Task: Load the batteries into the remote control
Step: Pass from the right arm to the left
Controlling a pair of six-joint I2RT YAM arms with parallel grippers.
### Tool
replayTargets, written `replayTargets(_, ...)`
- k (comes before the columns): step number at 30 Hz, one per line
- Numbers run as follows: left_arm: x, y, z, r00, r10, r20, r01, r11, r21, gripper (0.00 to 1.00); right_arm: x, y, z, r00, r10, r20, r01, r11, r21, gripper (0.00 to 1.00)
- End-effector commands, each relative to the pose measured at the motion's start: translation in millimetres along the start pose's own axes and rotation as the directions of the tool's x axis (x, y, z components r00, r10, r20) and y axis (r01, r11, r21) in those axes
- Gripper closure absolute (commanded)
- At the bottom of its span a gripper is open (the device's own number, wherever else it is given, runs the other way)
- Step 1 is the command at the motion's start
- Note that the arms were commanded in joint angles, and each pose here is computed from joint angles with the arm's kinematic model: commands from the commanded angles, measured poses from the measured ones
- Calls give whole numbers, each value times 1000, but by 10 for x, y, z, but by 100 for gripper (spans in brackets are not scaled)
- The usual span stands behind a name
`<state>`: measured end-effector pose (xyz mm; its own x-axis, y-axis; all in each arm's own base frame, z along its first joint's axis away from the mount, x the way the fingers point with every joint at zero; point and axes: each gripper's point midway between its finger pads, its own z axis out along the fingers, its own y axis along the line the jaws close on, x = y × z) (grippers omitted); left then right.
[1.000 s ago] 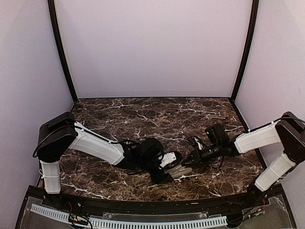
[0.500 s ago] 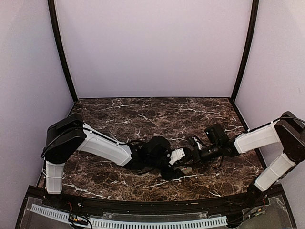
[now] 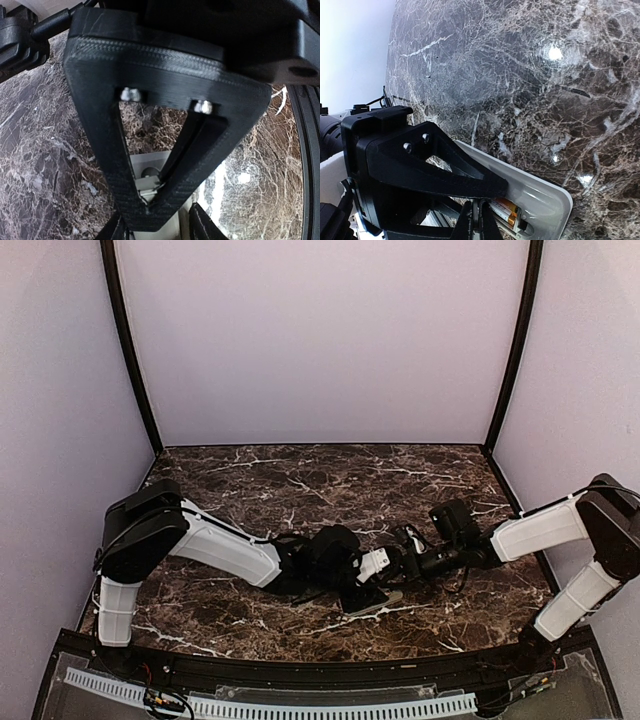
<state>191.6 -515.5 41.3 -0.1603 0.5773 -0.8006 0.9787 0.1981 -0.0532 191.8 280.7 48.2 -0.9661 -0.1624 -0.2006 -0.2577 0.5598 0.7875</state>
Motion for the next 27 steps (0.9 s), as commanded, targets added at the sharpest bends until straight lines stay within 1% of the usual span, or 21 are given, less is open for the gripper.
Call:
replayTargets(1,1,-109,-49,1000,-15,-9,15,999,39,56,220,-354,67,998,45,-40,-40,991,131,100)
replayTargets(2,-5,-121,-70,1000,-14,0,14,999,43,52,219,-352,69,998,44,-40,-39,991,131,100)
replayTargets(5,-9,-134,-98,1000,-16,12,15,998,53,50,218,-358,71,998,44,-40,-38,991,131,100)
replayTargets(10,5,-89,-119,999,-39,17,38,998,53,53,215,-356,68,998,43,-39,-38,991,130,100)
replayTargets(17,9,-80,-157,999,-39,26,38,998,47,55,222,-359,66,998,44,-39,-39,991,131,100)
replayTargets(20,20,-84,-163,999,-43,26,42,998,48,61,222,-359,62,998,42,-38,-37,991,132,100)
replayTargets(21,30,-88,-164,999,-45,24,44,998,50,65,220,-359,59,998,43,-37,-37,991,132,100)
replayTargets(24,36,-96,-161,999,-46,26,45,998,55,68,223,-359,54,998,42,-37,-36,990,133,100)
replayTargets(27,65,-97,-157,999,-45,19,44,998,55,74,220,-354,50,999,41,-35,-36,991,132,100)
